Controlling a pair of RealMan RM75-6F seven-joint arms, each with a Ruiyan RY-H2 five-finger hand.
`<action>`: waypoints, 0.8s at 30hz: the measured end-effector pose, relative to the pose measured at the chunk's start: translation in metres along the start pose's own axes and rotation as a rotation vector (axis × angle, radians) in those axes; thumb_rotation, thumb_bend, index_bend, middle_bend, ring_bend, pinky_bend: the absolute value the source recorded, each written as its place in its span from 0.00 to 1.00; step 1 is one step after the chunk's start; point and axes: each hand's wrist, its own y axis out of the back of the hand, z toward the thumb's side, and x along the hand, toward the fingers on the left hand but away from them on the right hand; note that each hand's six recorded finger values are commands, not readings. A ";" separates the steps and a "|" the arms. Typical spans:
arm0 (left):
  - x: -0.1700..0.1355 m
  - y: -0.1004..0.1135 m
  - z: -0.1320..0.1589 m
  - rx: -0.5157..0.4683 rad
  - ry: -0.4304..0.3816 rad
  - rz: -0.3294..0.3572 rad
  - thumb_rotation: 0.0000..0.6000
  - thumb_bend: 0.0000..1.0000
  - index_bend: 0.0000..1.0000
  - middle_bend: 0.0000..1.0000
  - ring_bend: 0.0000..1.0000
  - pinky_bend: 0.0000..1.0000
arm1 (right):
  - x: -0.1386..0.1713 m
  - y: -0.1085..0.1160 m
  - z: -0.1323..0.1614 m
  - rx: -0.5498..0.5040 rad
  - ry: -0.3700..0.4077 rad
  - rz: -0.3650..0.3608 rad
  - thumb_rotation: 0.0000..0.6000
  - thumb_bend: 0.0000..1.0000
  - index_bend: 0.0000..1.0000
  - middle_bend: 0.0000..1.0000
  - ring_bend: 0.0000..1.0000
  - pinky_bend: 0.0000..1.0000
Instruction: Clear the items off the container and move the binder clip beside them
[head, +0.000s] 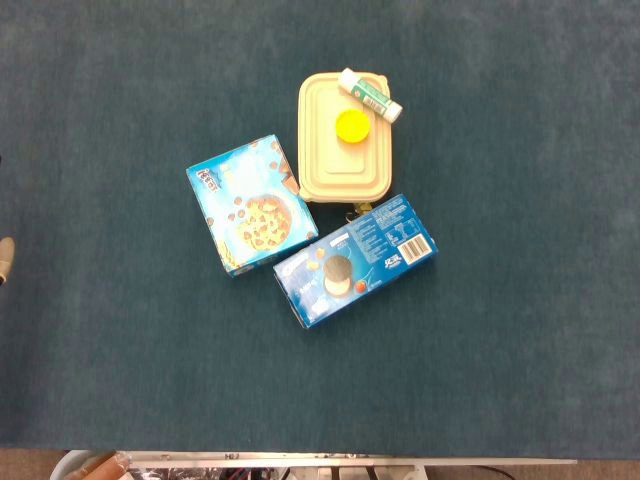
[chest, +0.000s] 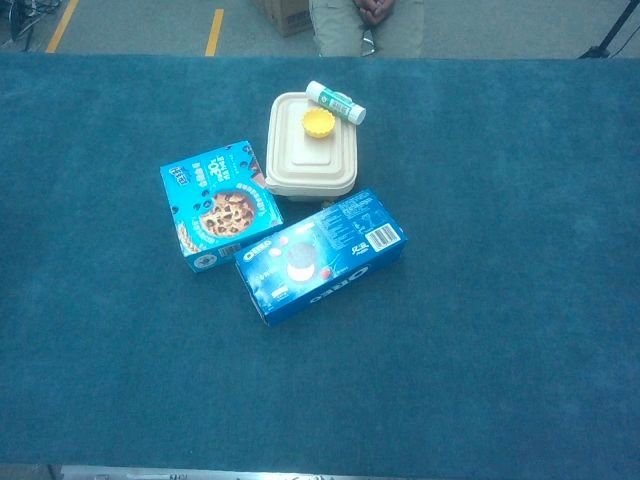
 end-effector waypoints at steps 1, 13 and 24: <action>0.000 0.000 0.000 0.001 0.002 -0.001 1.00 0.39 0.18 0.14 0.10 0.05 | -0.001 0.000 0.003 -0.002 0.014 0.001 1.00 0.00 0.34 0.39 0.34 0.56; -0.008 0.006 0.001 0.010 0.007 0.002 1.00 0.39 0.18 0.14 0.10 0.05 | -0.034 0.008 0.047 -0.029 0.190 0.025 1.00 0.00 0.34 0.39 0.33 0.52; -0.019 0.009 -0.010 0.011 0.050 0.010 1.00 0.39 0.18 0.14 0.10 0.05 | -0.126 0.022 0.115 -0.001 0.337 0.089 1.00 0.00 0.34 0.20 0.02 0.01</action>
